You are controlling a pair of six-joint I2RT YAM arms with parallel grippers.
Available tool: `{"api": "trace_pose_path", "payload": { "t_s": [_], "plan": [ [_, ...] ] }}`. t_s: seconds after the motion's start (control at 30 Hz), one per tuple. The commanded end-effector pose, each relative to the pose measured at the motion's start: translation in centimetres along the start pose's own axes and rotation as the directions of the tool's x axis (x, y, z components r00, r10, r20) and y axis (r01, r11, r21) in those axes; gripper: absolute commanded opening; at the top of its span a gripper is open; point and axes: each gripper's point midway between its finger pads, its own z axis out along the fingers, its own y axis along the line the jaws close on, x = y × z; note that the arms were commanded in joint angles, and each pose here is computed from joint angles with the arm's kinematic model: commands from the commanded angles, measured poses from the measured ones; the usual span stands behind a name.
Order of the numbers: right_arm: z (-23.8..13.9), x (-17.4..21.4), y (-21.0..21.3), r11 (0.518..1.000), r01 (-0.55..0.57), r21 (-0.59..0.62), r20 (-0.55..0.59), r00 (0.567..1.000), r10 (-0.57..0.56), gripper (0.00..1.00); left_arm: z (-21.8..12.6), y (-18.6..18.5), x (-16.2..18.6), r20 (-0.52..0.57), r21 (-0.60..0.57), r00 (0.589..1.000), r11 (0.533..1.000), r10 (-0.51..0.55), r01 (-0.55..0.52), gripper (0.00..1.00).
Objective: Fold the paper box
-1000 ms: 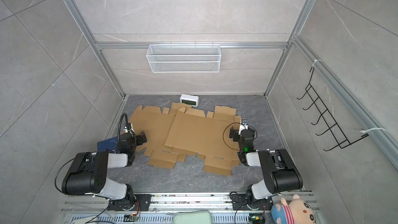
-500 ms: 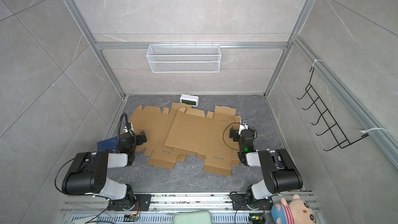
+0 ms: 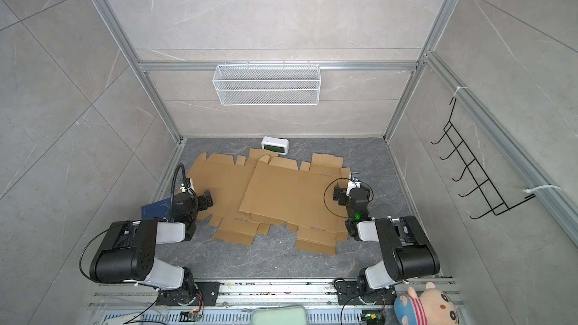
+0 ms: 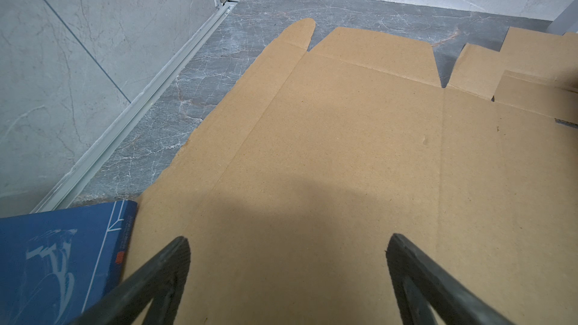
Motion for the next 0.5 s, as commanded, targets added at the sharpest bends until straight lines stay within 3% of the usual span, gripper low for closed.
{"api": "trace_pose_path", "payload": {
  "t_s": [0.0,0.47],
  "plan": [
    [0.01,-0.15,0.11,1.000,0.008,0.002,0.005,1.000,-0.008,1.00,0.18,-0.09,-2.28,0.072,-0.006,0.997,1.000,0.007,-0.006,1.00],
    [0.04,-0.11,0.13,1.000,0.006,0.002,0.003,1.000,-0.006,0.99,0.19,-0.12,-2.29,0.072,-0.004,0.997,1.000,0.007,-0.006,1.00]
  ]
}}
